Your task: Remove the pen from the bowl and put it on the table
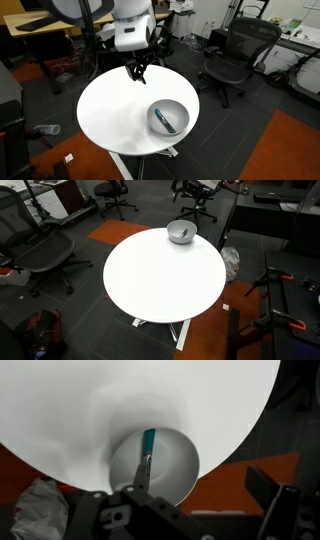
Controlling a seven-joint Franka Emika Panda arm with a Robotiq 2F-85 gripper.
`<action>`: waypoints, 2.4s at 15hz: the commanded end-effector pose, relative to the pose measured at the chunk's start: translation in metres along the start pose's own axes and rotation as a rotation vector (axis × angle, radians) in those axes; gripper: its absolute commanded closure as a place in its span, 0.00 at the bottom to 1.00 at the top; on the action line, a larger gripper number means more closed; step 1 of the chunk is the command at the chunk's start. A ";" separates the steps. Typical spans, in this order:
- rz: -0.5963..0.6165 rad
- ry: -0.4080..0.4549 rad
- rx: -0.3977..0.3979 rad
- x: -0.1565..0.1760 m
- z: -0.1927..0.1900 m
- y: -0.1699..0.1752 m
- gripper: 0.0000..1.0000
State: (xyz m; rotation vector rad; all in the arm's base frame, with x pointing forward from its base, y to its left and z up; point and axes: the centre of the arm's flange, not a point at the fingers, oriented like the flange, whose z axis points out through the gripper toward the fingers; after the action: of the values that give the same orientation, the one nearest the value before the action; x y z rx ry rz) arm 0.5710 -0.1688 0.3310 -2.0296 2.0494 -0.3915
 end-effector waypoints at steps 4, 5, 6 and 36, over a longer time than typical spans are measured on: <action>0.187 0.062 -0.034 0.021 0.030 0.011 0.00; 0.213 0.075 -0.046 0.026 0.037 0.013 0.00; 0.223 0.082 -0.052 0.028 0.042 0.014 0.00; 0.186 0.111 -0.312 0.059 0.142 -0.009 0.00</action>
State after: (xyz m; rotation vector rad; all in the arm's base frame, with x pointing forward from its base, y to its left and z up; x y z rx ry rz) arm 0.6191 -0.2269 0.2078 -1.9938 2.4766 -0.1837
